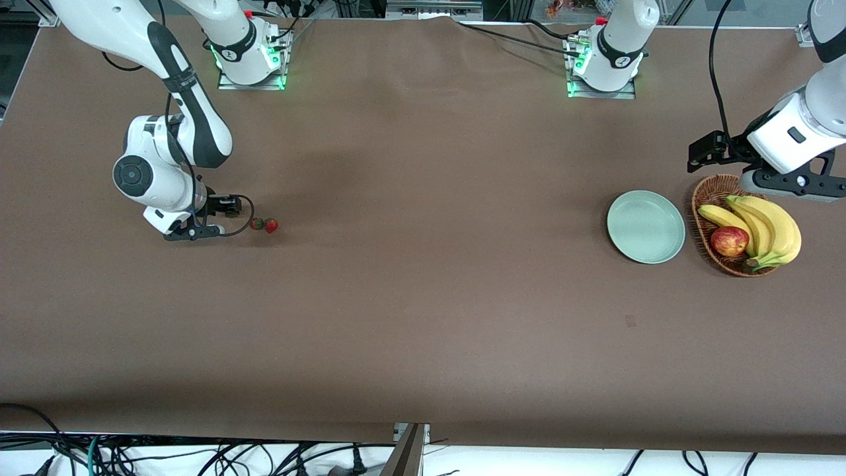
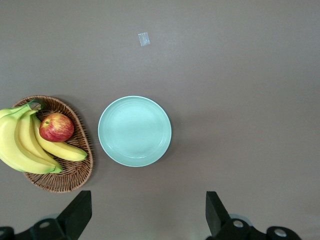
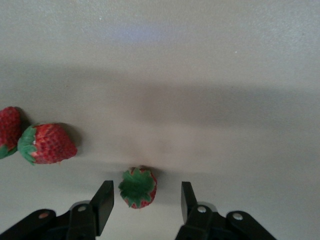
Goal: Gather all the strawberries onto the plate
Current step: 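Reach the right gripper down and grasp one red strawberry, then carry the strawberry to mid-table with the right gripper while the left gripper approaches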
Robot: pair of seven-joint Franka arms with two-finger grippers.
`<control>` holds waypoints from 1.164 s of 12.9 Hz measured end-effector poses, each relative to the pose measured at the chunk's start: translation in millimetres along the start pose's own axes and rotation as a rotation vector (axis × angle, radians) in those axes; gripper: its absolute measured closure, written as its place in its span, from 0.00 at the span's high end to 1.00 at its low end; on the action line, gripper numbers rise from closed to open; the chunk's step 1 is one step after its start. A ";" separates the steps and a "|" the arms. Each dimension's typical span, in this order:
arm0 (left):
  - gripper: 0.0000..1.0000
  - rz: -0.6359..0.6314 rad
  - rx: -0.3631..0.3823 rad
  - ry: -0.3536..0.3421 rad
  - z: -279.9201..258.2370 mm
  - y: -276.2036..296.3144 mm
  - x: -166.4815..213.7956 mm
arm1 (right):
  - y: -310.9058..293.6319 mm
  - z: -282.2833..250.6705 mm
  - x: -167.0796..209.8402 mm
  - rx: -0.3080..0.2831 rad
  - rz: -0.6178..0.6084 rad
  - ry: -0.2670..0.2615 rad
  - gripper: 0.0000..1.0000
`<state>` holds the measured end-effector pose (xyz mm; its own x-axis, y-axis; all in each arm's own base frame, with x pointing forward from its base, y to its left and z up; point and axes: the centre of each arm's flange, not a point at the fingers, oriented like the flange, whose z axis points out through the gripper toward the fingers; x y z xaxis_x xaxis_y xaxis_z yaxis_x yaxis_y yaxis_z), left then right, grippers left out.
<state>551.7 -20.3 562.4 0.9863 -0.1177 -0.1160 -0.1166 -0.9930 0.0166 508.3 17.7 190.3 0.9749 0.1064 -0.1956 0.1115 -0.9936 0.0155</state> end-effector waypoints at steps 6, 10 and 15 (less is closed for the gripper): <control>1.00 0.000 0.000 -0.003 1.5 0.0 0.9 | 0.0 11.8 0.1 0.008 0.012 -0.012 0.60; 1.00 -0.001 0.000 -0.009 5.0 -0.3 2.8 | 0.1 11.5 0.7 0.009 0.013 -0.008 0.33; 1.00 -0.004 -0.001 -0.010 5.3 -2.3 2.9 | -15.9 -45.9 25.4 0.062 0.021 -0.046 0.31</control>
<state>554.3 -18.4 556.8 0.9855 -0.1137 -0.1256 -0.1124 -0.9935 0.0170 540.1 37.8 230.0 0.9670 0.0849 -0.2403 0.0774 -0.9962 -0.0403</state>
